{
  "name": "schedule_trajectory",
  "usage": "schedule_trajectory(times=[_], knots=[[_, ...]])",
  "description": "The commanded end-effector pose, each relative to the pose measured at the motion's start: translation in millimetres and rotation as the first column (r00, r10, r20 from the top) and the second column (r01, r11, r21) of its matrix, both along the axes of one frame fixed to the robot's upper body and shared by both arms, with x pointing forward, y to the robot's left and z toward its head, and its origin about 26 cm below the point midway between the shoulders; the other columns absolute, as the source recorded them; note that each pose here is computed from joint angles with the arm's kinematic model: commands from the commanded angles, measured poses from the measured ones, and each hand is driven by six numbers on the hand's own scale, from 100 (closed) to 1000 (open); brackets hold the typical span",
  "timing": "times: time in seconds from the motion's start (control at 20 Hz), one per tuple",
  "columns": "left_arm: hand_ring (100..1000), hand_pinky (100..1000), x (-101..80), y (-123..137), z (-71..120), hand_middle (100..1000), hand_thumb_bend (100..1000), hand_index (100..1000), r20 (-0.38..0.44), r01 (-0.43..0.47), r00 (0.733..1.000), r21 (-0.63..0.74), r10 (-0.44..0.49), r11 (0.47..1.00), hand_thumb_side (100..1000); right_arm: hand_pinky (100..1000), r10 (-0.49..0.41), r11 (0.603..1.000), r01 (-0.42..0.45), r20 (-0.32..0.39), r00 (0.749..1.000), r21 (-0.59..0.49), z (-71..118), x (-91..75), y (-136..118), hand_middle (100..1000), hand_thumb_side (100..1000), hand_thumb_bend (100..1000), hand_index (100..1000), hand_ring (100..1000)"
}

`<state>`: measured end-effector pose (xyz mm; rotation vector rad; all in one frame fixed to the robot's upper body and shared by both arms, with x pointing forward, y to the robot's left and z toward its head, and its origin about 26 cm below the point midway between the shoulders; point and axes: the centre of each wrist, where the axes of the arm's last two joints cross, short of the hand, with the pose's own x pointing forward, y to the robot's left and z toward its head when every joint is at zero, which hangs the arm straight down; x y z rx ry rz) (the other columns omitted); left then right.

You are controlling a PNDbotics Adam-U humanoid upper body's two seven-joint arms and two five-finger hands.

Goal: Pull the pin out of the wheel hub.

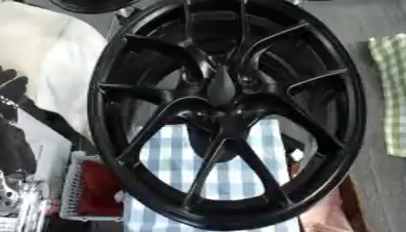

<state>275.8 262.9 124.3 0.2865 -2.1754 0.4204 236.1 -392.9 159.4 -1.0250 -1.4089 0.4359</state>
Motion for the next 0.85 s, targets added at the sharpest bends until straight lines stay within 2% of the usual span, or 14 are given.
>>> schedule_trajectory(times=[0.05, 0.15, 0.25, 0.4, 0.55, 0.65, 0.75, 0.85], knots=[[719, 858, -1.0, 1.6, 8.8, 668, 118, 770, 0.029, 0.003, 1.000, 0.017, -0.003, 1.000, 742, 935, -0.002, 1.000, 0.002, 0.074, 0.997, 0.004, 12.3, -0.2, -1.3, 727, 512, 100, 871, 881], [718, 858, -0.9, 1.5, 8.9, 667, 117, 770, 0.029, 0.004, 1.000, 0.018, -0.004, 1.000, 741, 927, 0.000, 1.000, -0.003, 0.125, 0.992, 0.024, 15.1, 1.5, -0.7, 678, 670, 100, 851, 853], [718, 858, -0.8, 1.5, 9.3, 668, 116, 771, 0.031, 0.005, 1.000, 0.019, -0.006, 1.000, 740, 925, 0.035, 0.998, -0.045, 0.186, 0.982, 0.049, 18.1, 4.3, 1.8, 655, 689, 100, 845, 841], [718, 857, 0.0, 1.1, 10.8, 668, 114, 770, 0.036, 0.013, 0.999, 0.024, -0.014, 1.000, 737, 936, 0.137, 0.982, -0.169, 0.300, 0.944, 0.083, 22.5, 9.1, 6.8, 620, 746, 100, 826, 831], [718, 856, 0.9, 2.5, 13.3, 667, 107, 769, 0.045, 0.018, 0.999, 0.041, -0.020, 0.999, 723, 954, 0.216, 0.950, -0.288, 0.405, 0.888, 0.125, 26.0, 12.7, 10.7, 599, 767, 100, 806, 819], [718, 855, 1.9, 4.6, 16.5, 668, 101, 770, 0.058, 0.018, 0.998, 0.057, -0.022, 0.998, 713, 957, 0.257, 0.919, -0.363, 0.463, 0.848, 0.154, 27.9, 14.9, 13.4, 585, 737, 100, 794, 808], [717, 853, 3.1, 8.5, 21.2, 668, 100, 770, 0.077, 0.016, 0.997, 0.091, -0.023, 0.996, 692, 937, 0.301, 0.877, -0.450, 0.536, 0.789, 0.170, 31.2, 17.8, 16.6, 562, 667, 100, 774, 785], [717, 852, 4.4, 12.1, 26.1, 667, 100, 769, 0.099, 0.014, 0.995, 0.119, -0.026, 0.993, 682, 932, 0.330, 0.834, -0.522, 0.598, 0.731, 0.178, 33.9, 20.2, 19.3, 552, 658, 100, 765, 772]])
